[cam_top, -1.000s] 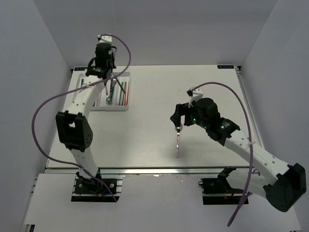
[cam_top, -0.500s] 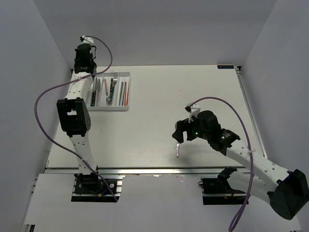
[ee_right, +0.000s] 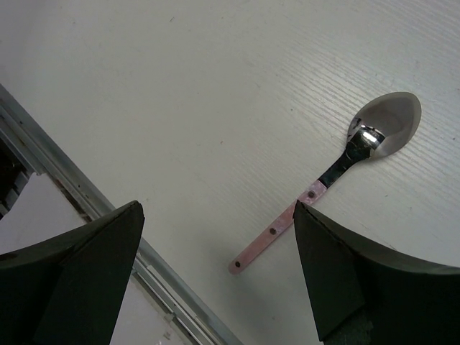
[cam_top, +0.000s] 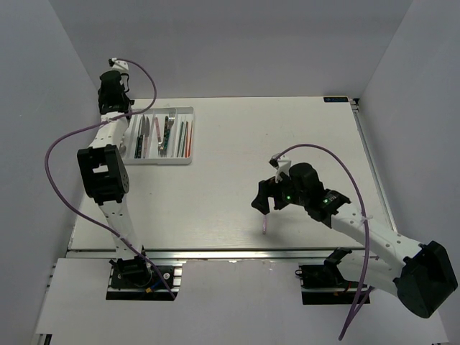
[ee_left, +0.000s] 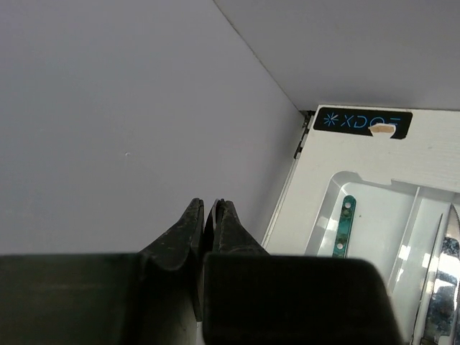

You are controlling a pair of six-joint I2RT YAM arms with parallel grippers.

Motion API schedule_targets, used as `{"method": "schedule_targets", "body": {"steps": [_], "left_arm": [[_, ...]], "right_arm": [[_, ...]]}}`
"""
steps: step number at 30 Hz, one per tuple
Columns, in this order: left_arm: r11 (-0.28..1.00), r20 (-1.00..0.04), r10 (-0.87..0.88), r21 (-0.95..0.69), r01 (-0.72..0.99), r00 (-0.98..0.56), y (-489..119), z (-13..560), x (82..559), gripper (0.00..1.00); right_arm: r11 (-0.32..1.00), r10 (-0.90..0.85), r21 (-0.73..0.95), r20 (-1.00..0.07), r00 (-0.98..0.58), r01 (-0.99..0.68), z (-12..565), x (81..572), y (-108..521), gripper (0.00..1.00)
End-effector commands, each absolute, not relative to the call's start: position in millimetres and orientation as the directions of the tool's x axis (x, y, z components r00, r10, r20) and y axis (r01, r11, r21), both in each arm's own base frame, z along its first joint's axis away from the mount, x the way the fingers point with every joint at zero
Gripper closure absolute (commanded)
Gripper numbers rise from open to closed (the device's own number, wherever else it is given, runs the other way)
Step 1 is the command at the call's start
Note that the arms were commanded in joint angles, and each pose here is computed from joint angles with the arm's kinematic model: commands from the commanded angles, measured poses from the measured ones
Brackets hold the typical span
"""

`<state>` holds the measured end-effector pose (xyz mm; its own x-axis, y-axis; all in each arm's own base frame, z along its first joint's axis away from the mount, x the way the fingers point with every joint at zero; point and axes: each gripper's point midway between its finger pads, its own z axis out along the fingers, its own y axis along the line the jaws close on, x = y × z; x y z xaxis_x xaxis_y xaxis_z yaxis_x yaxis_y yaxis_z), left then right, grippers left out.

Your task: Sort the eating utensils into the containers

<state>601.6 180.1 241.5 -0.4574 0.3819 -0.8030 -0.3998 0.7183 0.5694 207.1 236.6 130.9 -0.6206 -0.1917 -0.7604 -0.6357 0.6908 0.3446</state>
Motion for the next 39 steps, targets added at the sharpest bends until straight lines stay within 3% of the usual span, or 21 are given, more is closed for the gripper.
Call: {"method": "schedule_targets", "body": {"steps": [1, 12, 19, 26, 30, 36, 39], "left_arm": [[0.703, -0.794, 0.439, 0.595, -0.389, -0.421, 176, 268, 593, 1.0], [0.677, -0.741, 0.487, 0.655, -0.335, -0.463, 175, 247, 580, 0.95], [0.702, -0.742, 0.47, 0.643, -0.307, -0.479, 172, 221, 584, 0.82], [0.725, -0.754, 0.438, 0.618, -0.304, -0.489, 170, 202, 589, 0.54], [0.734, -0.772, 0.419, 0.598, -0.322, -0.478, 170, 204, 592, 0.48], [0.741, -0.81, 0.376, 0.554, -0.38, -0.449, 173, 215, 592, 0.47], [0.755, -0.874, 0.298, 0.462, -0.466, -0.384, 173, 240, 586, 0.38]], "right_arm": [[0.653, -0.2, 0.344, -0.781, -0.592, -0.674, 133, 207, 244, 0.11], [0.636, -0.214, 0.364, -0.765, -0.608, -0.681, 124, 203, 248, 0.11], [0.636, -0.211, 0.363, -0.766, -0.607, -0.68, 122, 202, 246, 0.11], [0.636, -0.216, 0.369, -0.758, -0.615, -0.678, 117, 201, 247, 0.11], [0.636, -0.216, 0.369, -0.758, -0.615, -0.678, 116, 202, 247, 0.11], [0.637, -0.223, 0.373, -0.748, -0.625, -0.674, 108, 202, 248, 0.11], [0.662, -0.222, 0.36, -0.743, -0.631, -0.658, 103, 209, 248, 0.11]]}}
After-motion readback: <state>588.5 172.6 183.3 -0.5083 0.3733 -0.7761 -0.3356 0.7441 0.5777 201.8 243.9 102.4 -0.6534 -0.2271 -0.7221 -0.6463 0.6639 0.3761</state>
